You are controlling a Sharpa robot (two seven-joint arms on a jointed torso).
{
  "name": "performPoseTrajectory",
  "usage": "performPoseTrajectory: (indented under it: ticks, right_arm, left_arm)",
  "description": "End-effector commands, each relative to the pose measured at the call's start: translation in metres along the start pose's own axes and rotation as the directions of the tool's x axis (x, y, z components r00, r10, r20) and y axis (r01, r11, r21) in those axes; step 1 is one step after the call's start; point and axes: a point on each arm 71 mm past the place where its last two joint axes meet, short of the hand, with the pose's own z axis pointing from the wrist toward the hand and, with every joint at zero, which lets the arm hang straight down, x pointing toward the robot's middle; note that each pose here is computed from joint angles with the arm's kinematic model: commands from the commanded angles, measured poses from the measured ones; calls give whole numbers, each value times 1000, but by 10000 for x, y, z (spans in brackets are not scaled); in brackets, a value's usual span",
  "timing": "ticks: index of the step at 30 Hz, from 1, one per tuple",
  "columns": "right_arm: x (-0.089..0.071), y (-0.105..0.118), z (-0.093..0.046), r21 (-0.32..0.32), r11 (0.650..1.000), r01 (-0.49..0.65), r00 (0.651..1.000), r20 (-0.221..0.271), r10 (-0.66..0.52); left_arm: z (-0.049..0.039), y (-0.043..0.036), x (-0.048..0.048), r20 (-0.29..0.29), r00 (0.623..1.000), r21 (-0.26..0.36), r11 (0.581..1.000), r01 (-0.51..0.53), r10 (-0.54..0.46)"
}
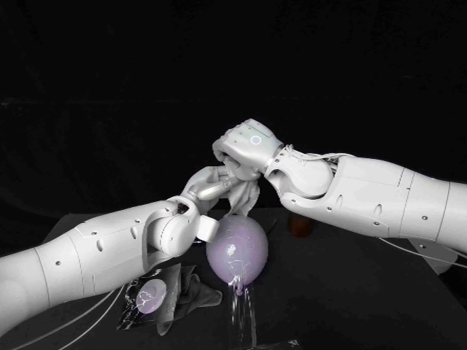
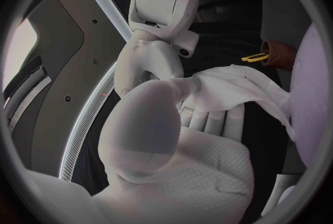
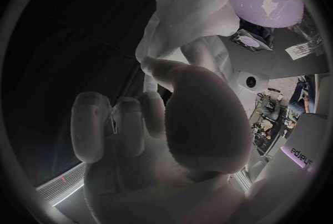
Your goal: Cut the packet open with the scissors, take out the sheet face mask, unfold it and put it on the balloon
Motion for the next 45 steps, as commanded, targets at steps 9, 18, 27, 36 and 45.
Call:
performPoseTrajectory:
  ticks: [9,18,27,36,45]
  right_arm:
    - [-36,3,-35,-10,1000,1,1000,11,-1]
    - [-87,-23,-70,-4,1000,-5,999,41,5]
    - [-100,-42,-81,-5,1000,-8,999,35,8]
    - [-102,-52,-90,-7,1000,-10,999,31,11]
    - [-99,-58,-94,-9,1000,-11,1000,26,11]
  left_arm:
    - [-12,-25,21,-46,998,16,999,-32,32]
    - [-30,-20,-22,-45,998,5,999,-51,52]
    - [-41,-32,-44,-47,998,17,999,-28,29]
    - [-57,-43,-85,-44,999,28,1000,4,-3]
    - [-66,-48,-99,-52,998,32,999,20,-19]
